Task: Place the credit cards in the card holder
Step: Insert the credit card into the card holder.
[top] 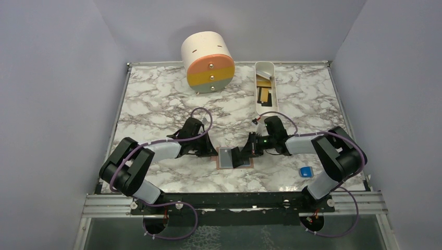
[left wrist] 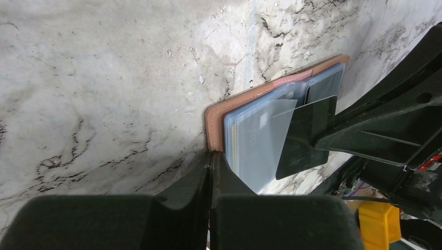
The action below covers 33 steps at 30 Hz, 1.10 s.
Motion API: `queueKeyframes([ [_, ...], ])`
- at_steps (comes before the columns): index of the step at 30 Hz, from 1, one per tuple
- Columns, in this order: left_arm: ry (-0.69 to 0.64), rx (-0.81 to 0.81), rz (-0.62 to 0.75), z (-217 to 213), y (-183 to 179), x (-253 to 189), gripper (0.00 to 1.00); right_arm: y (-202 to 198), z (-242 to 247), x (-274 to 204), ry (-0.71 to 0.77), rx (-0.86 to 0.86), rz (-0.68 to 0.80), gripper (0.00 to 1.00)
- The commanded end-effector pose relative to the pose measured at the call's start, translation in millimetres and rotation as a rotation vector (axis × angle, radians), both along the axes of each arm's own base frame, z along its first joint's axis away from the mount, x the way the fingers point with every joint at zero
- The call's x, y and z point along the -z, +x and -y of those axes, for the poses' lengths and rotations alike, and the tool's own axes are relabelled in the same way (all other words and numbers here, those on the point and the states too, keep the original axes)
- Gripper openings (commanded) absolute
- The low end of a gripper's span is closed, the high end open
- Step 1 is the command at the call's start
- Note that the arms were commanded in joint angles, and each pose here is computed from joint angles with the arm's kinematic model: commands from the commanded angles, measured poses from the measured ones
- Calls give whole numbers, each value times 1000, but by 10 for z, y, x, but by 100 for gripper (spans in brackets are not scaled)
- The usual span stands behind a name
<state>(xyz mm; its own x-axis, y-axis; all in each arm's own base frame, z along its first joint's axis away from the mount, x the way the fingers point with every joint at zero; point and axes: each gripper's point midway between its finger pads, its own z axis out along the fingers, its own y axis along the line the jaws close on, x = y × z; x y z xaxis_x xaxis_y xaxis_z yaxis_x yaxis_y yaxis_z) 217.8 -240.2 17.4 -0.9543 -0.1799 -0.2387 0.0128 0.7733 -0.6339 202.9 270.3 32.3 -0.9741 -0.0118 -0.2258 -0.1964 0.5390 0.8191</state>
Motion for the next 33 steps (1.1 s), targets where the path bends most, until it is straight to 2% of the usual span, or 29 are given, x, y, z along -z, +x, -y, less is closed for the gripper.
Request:
queueKeyframes([
  [1,67,-5,-125,-151,-291,307,2,-6,16,83,-4,19,1,1],
  [27,31,-90,-196,-202,-461,438,0,151,34,-7,-1,130,48,1],
  [33,-21,-134,-195,-162,-446,382,0,100,58,26,13,168,22,1],
])
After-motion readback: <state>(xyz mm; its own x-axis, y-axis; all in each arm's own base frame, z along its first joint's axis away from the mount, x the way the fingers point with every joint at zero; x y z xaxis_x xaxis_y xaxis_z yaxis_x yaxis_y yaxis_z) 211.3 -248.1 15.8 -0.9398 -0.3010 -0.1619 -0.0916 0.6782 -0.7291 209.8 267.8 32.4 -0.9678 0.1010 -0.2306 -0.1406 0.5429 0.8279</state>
